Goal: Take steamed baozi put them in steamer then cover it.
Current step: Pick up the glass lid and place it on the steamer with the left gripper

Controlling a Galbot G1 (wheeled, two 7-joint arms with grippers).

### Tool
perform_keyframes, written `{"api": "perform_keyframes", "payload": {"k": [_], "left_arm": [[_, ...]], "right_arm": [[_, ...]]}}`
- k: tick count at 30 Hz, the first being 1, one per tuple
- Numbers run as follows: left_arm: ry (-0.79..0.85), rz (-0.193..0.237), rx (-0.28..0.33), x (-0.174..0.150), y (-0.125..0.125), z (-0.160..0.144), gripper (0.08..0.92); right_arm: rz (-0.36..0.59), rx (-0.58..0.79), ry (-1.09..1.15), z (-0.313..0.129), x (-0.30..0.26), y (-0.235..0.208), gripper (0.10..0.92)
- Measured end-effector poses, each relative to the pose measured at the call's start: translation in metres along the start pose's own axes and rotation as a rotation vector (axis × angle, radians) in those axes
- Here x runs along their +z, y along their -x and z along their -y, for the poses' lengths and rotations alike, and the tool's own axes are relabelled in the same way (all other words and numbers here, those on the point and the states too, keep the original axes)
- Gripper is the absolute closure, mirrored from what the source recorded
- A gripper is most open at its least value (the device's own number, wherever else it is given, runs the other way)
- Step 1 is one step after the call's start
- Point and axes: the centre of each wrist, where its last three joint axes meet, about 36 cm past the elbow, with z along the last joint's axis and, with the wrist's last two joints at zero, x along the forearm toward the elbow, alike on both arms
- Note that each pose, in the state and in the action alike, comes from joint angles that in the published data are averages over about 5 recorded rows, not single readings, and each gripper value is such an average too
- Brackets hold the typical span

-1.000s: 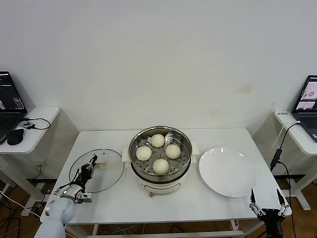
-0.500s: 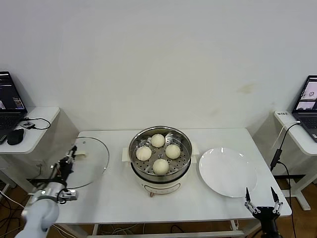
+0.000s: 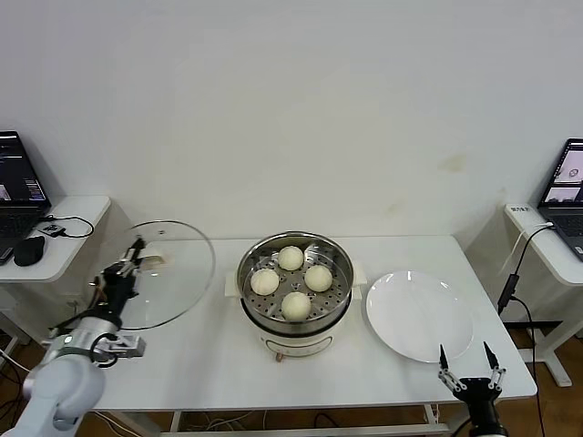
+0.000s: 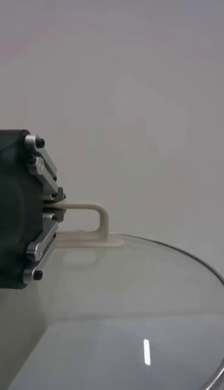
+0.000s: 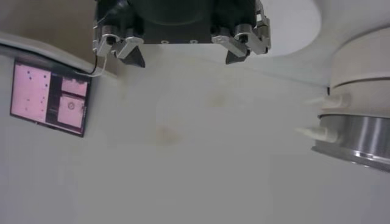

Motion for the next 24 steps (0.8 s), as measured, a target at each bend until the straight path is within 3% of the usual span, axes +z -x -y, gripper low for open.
{"api": "perform_keyframes", "payload": {"k": [9,24], "left_arm": [[-0.115,0.085,0.081,-0.066,0.016,-0.002,0.860],[-0.072,0.099,0.140,-0.164,0.049,-0.003,0.860]], "right_arm": [[-0.006,-0.022,-0.009,-0.018,0.000,0.003,0.199],[-0.026,-0.067,-0.006,-0.054,0.010,0.004,0.200]]}}
